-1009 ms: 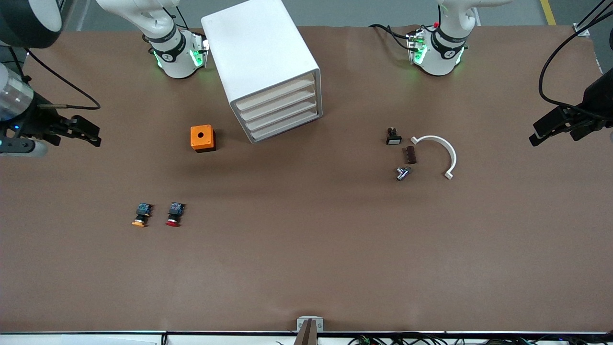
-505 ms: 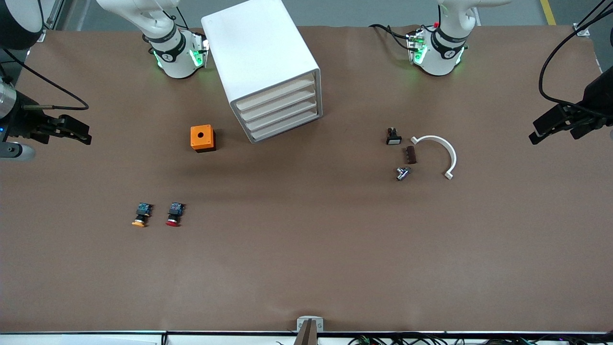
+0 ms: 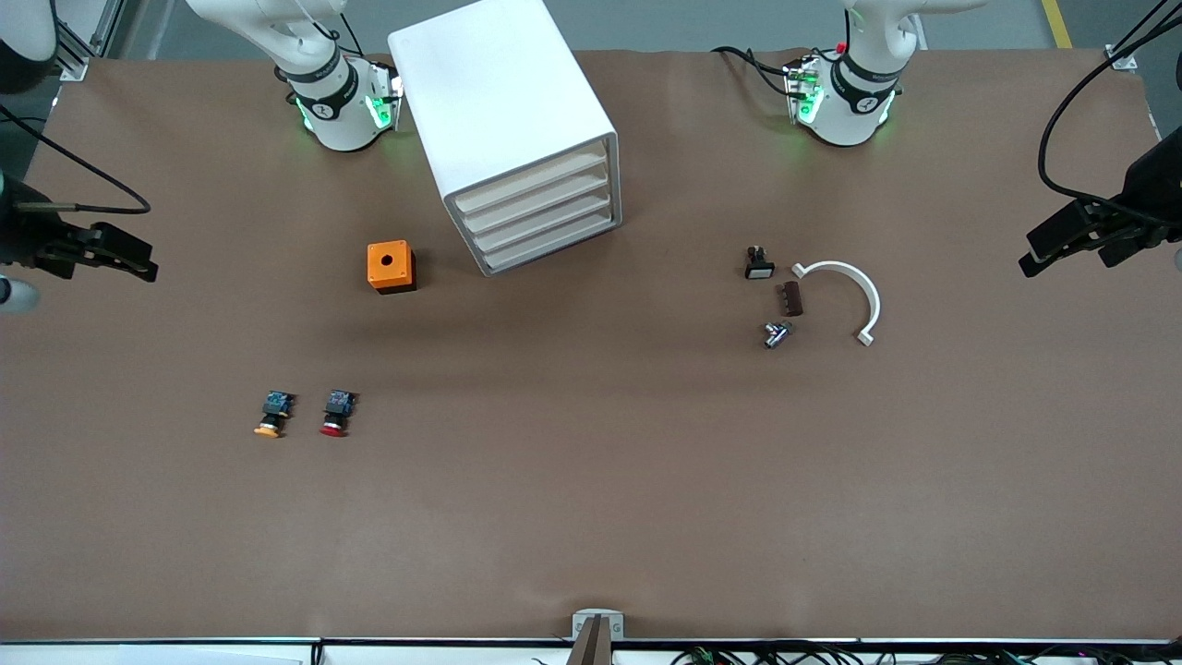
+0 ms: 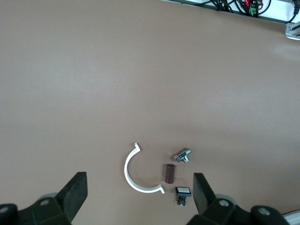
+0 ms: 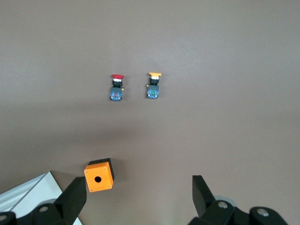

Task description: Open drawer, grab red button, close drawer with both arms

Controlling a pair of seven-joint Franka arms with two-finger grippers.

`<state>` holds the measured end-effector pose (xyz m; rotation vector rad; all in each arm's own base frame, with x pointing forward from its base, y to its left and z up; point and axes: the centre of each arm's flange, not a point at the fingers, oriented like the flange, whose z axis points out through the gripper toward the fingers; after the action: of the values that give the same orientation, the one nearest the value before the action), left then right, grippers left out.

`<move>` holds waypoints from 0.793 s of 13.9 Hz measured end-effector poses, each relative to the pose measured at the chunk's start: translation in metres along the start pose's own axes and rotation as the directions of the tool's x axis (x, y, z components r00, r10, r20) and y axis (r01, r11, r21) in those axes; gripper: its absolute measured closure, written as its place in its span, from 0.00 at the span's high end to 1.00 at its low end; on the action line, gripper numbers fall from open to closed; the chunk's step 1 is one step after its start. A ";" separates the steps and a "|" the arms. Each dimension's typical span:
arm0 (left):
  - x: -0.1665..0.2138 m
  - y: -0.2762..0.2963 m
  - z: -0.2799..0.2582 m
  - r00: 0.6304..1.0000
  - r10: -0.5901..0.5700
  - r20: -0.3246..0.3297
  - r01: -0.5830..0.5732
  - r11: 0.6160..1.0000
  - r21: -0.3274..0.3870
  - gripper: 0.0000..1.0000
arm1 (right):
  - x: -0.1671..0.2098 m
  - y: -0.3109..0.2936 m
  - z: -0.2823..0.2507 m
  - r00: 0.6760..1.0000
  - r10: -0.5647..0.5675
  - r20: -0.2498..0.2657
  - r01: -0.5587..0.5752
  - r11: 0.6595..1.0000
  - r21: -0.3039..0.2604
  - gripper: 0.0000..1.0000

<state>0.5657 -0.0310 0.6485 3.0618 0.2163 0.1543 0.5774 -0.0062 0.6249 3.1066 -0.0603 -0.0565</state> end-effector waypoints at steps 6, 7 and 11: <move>0.000 0.001 0.000 1.000 0.002 0.001 -0.002 1.000 0.000 1.00 | -0.011 0.022 -0.011 0.998 0.040 0.057 -0.042 0.999 0.034 1.00; 0.000 0.001 0.000 1.000 0.003 0.001 -0.003 1.000 0.000 1.00 | -0.013 0.021 -0.011 0.997 0.037 0.066 -0.039 0.999 0.037 1.00; -0.001 0.002 0.000 1.000 0.003 0.002 -0.003 1.000 0.000 1.00 | -0.021 0.013 -0.018 0.997 0.022 0.072 -0.025 0.999 0.044 1.00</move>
<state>0.5654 -0.0328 0.6483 3.0623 0.2113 0.1516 0.5567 -0.0179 0.6441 3.1474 -0.1009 -0.1680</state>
